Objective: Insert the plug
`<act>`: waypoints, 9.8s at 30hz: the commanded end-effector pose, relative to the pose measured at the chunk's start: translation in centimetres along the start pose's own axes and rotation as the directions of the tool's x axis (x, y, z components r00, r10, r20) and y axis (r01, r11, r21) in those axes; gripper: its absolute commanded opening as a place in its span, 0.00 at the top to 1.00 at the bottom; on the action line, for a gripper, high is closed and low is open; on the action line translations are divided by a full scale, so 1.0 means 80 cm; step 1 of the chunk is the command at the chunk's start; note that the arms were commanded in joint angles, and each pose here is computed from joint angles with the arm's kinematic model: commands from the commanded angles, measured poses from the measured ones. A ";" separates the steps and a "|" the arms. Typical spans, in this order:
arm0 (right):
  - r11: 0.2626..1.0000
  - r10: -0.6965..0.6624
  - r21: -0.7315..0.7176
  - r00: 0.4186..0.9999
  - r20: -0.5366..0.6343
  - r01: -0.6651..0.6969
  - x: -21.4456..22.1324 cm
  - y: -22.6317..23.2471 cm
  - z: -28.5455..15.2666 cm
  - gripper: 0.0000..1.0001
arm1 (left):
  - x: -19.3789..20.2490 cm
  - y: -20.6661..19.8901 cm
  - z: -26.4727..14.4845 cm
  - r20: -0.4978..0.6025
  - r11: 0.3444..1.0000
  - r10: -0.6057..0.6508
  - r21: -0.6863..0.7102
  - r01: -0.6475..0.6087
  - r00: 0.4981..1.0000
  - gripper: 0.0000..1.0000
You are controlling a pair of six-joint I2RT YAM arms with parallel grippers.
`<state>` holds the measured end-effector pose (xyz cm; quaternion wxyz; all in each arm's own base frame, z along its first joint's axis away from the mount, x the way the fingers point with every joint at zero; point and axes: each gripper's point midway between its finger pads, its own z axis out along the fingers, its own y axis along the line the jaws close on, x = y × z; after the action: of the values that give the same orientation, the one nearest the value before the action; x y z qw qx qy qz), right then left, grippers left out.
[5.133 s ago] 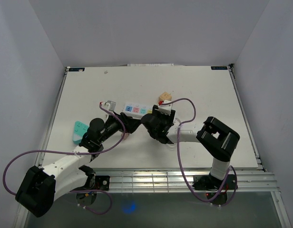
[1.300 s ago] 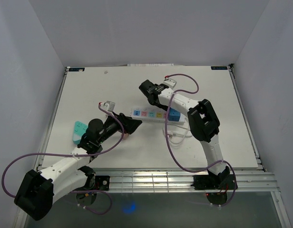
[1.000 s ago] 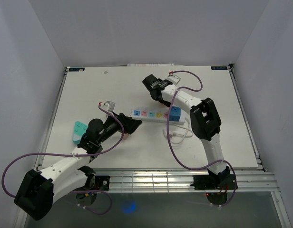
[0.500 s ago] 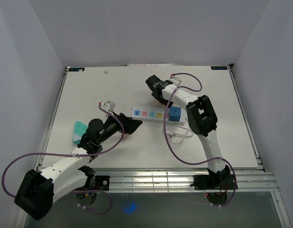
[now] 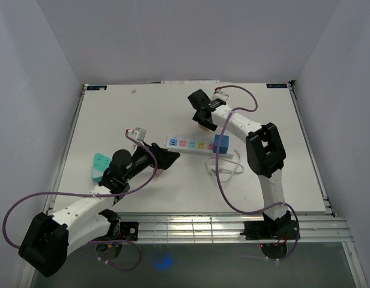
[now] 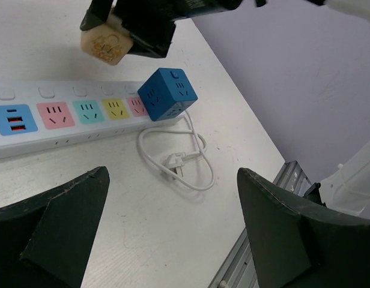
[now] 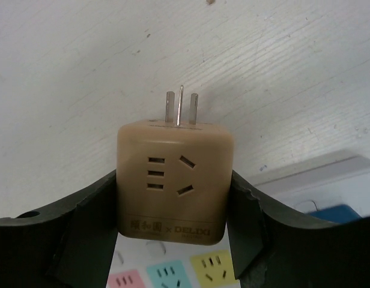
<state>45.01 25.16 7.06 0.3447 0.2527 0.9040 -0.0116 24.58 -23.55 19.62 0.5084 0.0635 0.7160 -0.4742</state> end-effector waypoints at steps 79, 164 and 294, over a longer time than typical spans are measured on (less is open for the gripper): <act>0.835 -0.101 -0.491 0.808 -0.581 -0.249 0.139 -0.061 -0.303 0.92 | 0.051 -0.089 0.046 0.292 0.465 0.860 -0.115 -0.878 0.418 0.28; 0.334 -0.537 -0.887 0.838 0.099 0.320 0.068 -0.066 -0.269 0.10 | 0.075 -0.057 0.073 0.179 0.637 0.765 -0.069 -0.768 0.618 1.00; -0.364 -0.860 -0.519 -0.066 0.505 0.773 0.059 -0.013 -0.131 0.92 | 0.017 0.028 0.033 0.151 0.971 0.209 -0.148 -0.187 0.966 0.02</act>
<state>34.06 27.49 11.16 0.2115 -0.6464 0.7248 0.1099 26.93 -24.78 16.75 0.6134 0.0625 0.6948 -0.3703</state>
